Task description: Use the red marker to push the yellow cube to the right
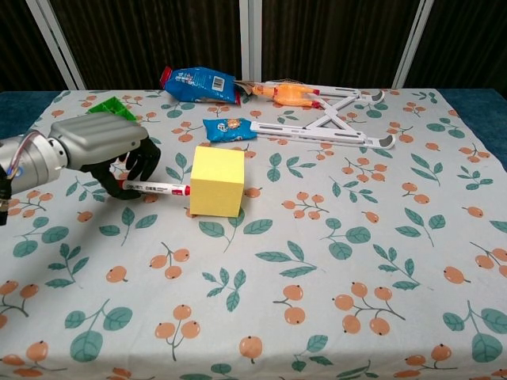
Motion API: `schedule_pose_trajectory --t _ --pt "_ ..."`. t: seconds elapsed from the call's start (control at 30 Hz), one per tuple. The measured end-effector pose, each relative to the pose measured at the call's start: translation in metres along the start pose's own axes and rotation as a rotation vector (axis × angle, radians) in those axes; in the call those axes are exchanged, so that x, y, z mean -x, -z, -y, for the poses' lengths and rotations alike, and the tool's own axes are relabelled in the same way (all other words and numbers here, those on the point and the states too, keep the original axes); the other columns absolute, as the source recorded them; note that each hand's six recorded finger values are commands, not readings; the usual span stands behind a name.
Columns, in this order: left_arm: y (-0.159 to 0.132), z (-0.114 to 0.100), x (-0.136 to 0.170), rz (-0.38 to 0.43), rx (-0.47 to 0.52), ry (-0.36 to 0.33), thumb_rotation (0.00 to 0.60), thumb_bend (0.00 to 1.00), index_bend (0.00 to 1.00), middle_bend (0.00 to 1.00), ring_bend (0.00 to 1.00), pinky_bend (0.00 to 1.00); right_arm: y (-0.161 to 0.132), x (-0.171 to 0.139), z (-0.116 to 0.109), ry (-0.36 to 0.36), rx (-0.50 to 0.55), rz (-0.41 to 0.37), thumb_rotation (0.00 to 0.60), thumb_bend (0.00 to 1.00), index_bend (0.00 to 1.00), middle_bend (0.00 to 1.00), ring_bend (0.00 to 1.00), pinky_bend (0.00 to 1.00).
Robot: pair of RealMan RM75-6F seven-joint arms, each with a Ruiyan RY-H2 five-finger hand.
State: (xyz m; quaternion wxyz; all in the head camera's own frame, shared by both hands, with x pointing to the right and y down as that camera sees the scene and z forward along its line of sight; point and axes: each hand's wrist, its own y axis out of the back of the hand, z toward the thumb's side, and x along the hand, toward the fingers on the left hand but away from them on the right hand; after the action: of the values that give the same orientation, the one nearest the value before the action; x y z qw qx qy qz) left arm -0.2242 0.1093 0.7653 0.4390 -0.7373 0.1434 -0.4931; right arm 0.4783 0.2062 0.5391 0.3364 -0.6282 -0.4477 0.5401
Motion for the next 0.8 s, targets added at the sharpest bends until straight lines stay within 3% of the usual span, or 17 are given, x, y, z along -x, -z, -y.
schedule_pose_trajectory --t 0.8 --pt "-0.062 -0.023 -0.052 0.070 -0.015 0.005 0.600 0.42 0.71 0.75 0.53 0.47 0.000 0.003 0.004 -0.022 0.000 -0.013 0.600 0.17 0.00 0.10 0.00 0.00"
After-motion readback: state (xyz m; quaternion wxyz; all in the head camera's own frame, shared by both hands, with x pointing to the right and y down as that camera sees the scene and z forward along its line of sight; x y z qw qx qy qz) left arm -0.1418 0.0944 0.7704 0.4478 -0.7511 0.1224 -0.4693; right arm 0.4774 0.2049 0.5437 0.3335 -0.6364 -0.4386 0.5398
